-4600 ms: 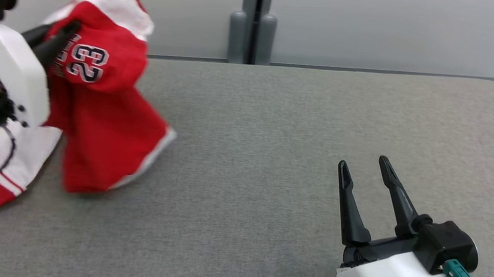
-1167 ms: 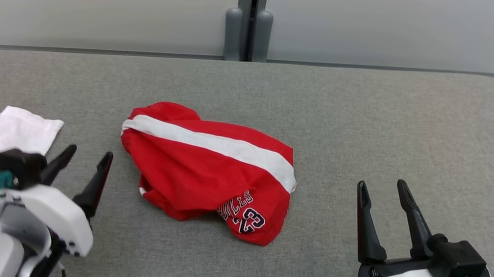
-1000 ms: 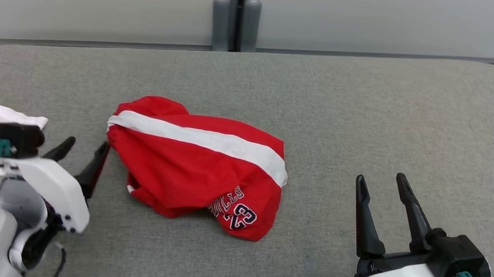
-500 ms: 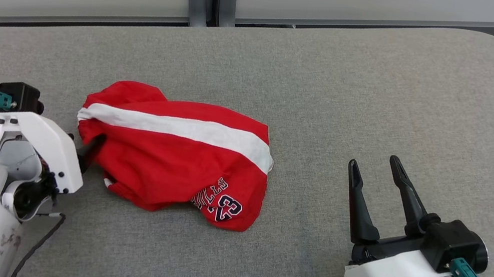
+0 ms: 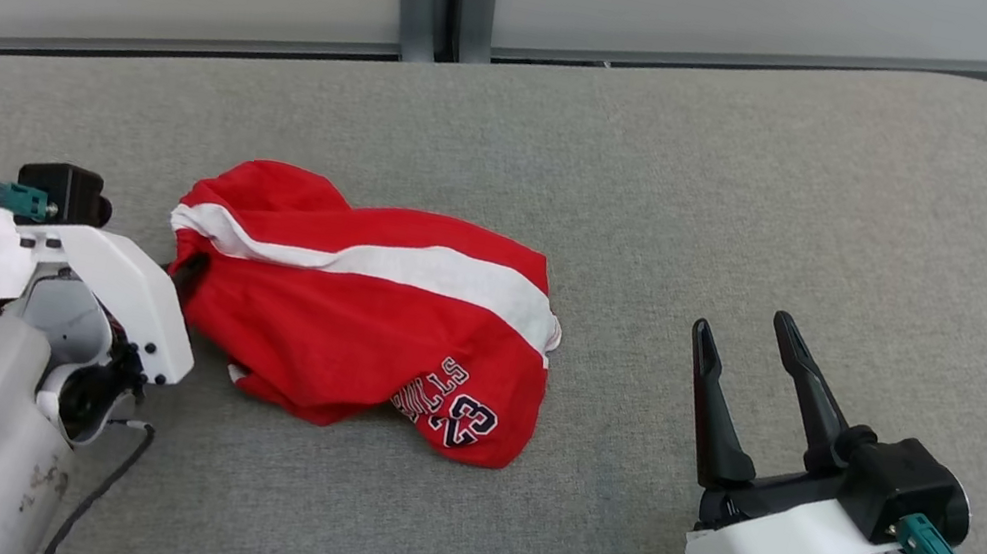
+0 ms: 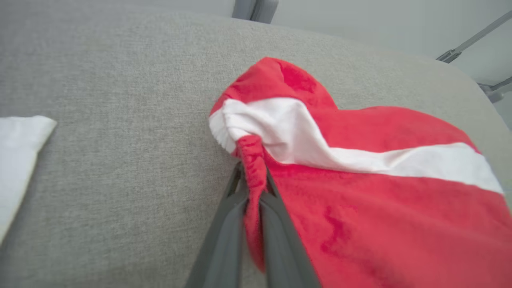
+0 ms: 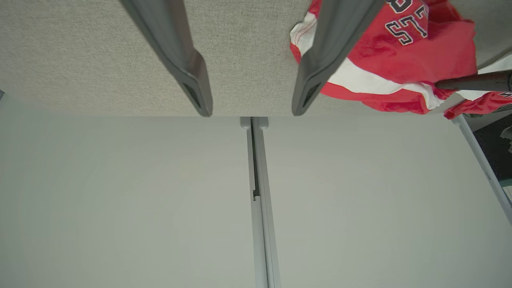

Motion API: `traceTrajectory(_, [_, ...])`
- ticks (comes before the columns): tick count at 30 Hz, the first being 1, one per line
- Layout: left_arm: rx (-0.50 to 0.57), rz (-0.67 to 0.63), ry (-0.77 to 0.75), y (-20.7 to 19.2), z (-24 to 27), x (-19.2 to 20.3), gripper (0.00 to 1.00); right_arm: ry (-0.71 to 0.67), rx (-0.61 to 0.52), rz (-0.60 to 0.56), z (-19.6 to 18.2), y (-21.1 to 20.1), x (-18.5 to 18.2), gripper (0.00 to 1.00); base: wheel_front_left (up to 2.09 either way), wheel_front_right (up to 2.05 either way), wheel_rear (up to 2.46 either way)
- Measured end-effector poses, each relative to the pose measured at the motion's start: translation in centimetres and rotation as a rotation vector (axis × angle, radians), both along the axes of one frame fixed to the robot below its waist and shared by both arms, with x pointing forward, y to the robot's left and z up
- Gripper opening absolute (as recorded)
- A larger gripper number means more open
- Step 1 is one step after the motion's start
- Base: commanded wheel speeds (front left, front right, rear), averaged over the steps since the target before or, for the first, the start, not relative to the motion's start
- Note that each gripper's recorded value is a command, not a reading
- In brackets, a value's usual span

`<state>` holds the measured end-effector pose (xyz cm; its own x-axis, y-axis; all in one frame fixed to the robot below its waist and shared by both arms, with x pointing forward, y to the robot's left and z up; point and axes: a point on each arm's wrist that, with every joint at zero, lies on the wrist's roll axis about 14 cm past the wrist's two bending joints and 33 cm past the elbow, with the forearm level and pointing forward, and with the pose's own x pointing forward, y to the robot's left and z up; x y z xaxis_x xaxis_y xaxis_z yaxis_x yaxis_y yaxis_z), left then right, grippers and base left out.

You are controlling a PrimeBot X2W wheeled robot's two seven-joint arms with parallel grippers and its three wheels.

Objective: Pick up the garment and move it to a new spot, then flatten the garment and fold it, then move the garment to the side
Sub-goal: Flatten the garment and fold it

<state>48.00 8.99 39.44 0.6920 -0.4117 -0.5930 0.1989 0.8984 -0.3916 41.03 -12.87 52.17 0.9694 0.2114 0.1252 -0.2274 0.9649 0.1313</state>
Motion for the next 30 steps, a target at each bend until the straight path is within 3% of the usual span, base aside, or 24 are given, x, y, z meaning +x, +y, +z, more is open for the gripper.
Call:
traceTrajectory(12, [-0.014, 0.095, -0.157, 2.8, 1.8, -5.2, 0.00, -0.019, 0.027, 0.049, 0.8, 2.0, -0.6, 1.00, 0.00, 0.00, 0.00])
traceTrajectory(24, [-0.011, 0.244, -0.129, 5.3, 0.1, -12.6, 0.00, -0.018, 0.014, 0.071, 0.7, 2.7, -0.9, 1.00, 0.00, 0.00, 0.00])
traceTrajectory(25, [-0.011, 0.257, -0.132, 5.5, 0.1, -12.8, 0.06, -0.014, 0.012, 0.070, 0.5, 2.7, -1.0, 1.00, 0.00, 0.00, 0.00])
traceTrajectory(26, [-0.013, 0.265, -0.138, 5.5, 0.1, -12.9, 0.36, -0.007, 0.009, 0.070, 0.3, 2.6, -1.0, 1.00, 0.00, 0.00, 0.00])
traceTrajectory(27, [-0.012, 0.273, -0.143, 5.5, 0.2, -13.0, 0.36, -0.002, 0.007, 0.070, 0.1, 2.6, -1.1, 1.00, 0.00, 0.00, 0.00])
traceTrajectory(28, [-0.012, 0.274, -0.147, 5.5, 0.1, -13.1, 0.81, 0.004, 0.005, 0.071, -0.1, 2.5, -1.2, 1.00, 0.00, 0.00, 0.00])
traceTrajectory(29, [-0.010, 0.274, -0.147, 5.4, 0.0, -13.3, 1.00, 0.006, 0.003, 0.072, -0.2, 2.6, -1.3, 1.00, 0.00, 0.00, 0.00])
traceTrajectory(30, [-0.012, 0.275, -0.148, 5.3, 0.0, -13.4, 1.00, 0.007, 0.003, 0.074, -0.2, 2.6, -1.3, 1.00, 0.00, 0.00, 0.00])
